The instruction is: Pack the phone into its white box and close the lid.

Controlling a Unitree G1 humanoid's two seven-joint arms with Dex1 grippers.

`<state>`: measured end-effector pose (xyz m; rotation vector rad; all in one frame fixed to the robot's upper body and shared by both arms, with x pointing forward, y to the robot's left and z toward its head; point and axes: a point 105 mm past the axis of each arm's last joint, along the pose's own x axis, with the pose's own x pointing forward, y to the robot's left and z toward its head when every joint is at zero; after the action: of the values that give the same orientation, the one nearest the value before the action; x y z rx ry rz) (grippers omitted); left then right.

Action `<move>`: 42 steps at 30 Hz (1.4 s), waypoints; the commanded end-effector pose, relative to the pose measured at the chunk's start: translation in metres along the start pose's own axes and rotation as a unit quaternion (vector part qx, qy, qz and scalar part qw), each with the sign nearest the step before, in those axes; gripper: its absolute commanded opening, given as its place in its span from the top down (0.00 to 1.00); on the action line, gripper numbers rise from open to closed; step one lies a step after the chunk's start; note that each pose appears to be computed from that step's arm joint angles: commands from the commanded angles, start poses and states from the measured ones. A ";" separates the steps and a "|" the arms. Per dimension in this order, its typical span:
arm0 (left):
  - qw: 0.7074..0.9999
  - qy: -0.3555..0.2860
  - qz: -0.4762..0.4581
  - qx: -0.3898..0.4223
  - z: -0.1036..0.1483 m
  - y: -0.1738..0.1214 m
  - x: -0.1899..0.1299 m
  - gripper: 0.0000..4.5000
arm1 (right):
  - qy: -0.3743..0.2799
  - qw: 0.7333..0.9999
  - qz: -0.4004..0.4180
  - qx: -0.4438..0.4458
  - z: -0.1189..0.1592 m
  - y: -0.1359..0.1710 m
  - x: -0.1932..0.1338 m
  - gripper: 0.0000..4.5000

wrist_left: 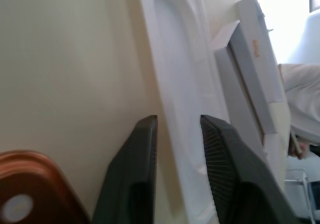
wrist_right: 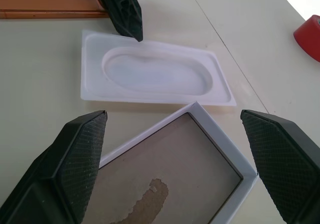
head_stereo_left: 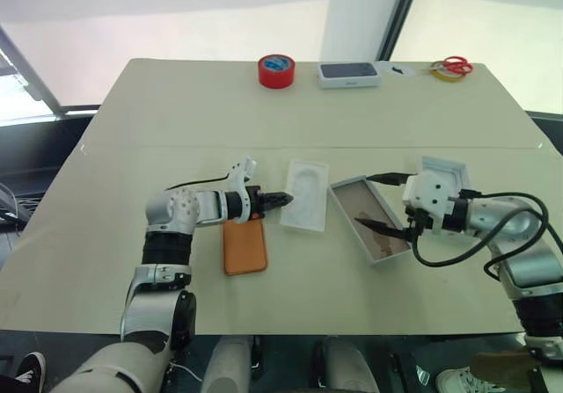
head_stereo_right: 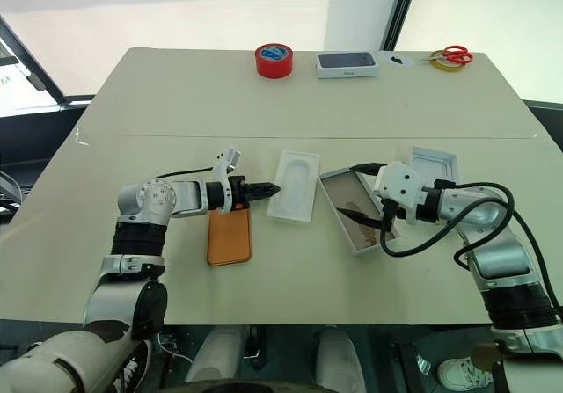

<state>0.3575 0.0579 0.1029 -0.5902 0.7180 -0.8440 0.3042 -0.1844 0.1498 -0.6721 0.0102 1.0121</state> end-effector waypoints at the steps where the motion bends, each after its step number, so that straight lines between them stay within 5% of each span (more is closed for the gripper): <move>1: 1.000 -0.009 0.008 -0.019 0.000 0.006 -0.001 0.99 | -0.003 1.000 -0.011 -0.025 0.008 -0.005 -0.011 0.00; 15: 0.996 -0.069 -0.022 -0.046 0.020 -0.009 -0.010 0.99 | 0.120 0.977 0.167 -0.052 -0.053 0.043 -0.048 0.00; 18: 0.993 -0.112 -0.021 -0.028 0.033 -0.015 -0.016 1.00 | 0.132 0.972 0.194 -0.036 -0.063 0.048 -0.047 0.20; 25: 0.988 -0.151 -0.024 -0.031 0.047 -0.022 -0.023 1.00 | 0.110 0.974 0.198 0.005 -0.058 0.035 -0.036 0.99; 36: 0.973 -0.219 -0.060 -0.037 0.077 -0.046 -0.031 1.00 | 0.021 0.985 0.169 -0.019 -0.023 0.026 0.030 0.99; 42: 0.974 -0.215 -0.062 -0.033 0.074 -0.049 -0.027 1.00 | 0.007 0.988 0.156 0.002 -0.015 0.026 0.051 0.99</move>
<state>0.3817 0.0706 0.1825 -0.8589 0.3563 -0.7475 0.3132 -0.1485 0.0939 -0.6797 0.1794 1.3112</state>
